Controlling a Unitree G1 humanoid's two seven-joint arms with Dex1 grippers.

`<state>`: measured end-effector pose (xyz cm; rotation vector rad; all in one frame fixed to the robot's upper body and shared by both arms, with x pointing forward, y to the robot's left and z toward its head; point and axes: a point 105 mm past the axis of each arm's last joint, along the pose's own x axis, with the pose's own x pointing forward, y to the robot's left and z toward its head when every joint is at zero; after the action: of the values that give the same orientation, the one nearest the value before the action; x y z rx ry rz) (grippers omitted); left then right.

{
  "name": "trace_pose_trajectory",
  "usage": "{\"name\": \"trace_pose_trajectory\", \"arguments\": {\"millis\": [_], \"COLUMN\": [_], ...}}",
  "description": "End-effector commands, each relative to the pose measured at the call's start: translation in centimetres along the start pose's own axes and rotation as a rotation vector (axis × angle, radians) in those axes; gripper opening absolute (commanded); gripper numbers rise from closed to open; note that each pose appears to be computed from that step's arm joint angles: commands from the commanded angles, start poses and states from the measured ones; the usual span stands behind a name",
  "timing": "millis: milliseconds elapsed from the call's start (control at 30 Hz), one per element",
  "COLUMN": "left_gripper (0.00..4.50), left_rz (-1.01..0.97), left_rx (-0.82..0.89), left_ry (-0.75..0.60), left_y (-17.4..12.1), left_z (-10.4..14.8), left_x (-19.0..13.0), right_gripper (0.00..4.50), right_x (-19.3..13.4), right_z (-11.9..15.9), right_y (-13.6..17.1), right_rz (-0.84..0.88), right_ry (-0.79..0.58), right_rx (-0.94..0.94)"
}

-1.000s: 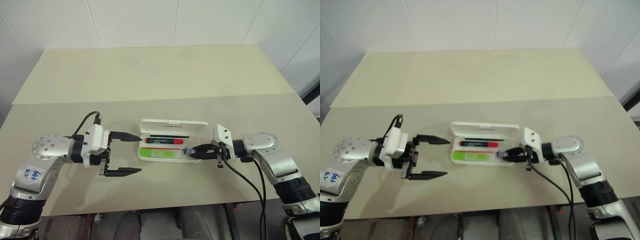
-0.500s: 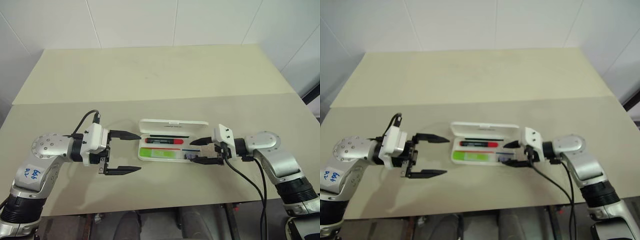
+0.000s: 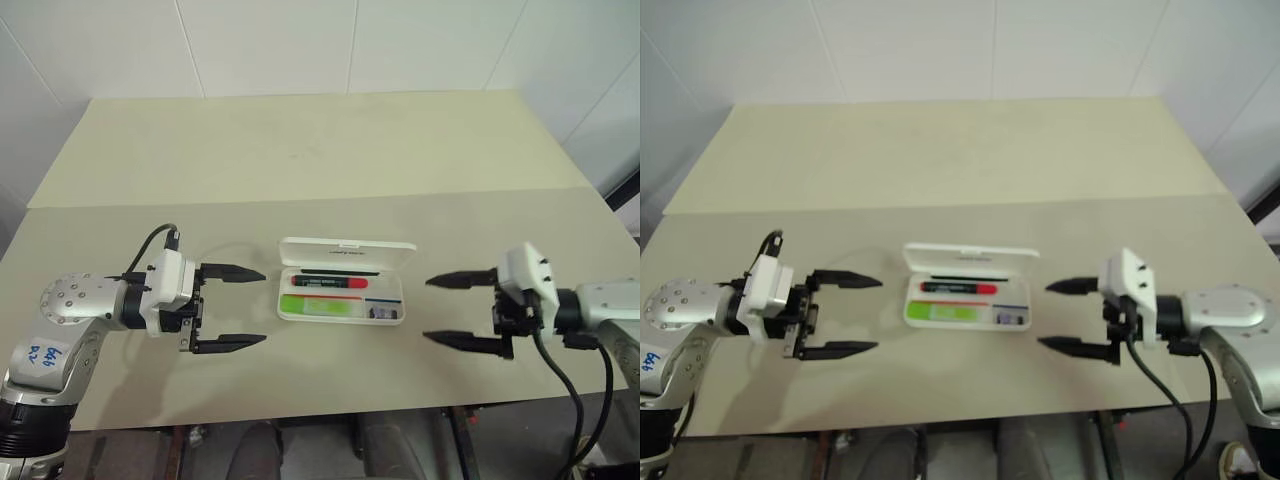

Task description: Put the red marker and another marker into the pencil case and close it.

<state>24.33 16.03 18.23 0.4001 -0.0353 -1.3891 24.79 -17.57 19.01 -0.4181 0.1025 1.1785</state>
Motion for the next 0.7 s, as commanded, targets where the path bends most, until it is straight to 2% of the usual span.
{"name": "trace_pose_trajectory", "arguments": {"millis": [33,167,367,600,700], "left_gripper": [4.5,4.5,2.56,0.11,0.04], "left_rz": [0.059,0.053,0.055,0.11,0.218], "left_rx": [0.003,0.013,-0.001,-0.001,0.007], "left_ry": [-0.07,-0.09,-0.089,-0.068,-0.096], "left_y": [1.3,1.7,1.8,2.5,4.2], "left_z": [1.1,1.4,1.2,0.7,0.8], "left_x": [-0.4,-0.3,-1.0,-1.5,-1.7], "right_gripper": [4.45,4.45,4.5,4.5,4.5], "right_x": [-0.2,0.2,0.8,1.3,1.5], "right_z": [1.5,0.9,1.1,1.2,0.9], "right_y": [-0.3,0.0,-0.1,-0.8,-1.1], "right_rz": [-0.041,-0.026,-0.02,-0.036,-0.046], "right_ry": [-0.053,-0.055,-0.085,-0.107,-0.097], "right_rx": [-0.115,-0.115,-0.13,-0.137,-0.143]}}
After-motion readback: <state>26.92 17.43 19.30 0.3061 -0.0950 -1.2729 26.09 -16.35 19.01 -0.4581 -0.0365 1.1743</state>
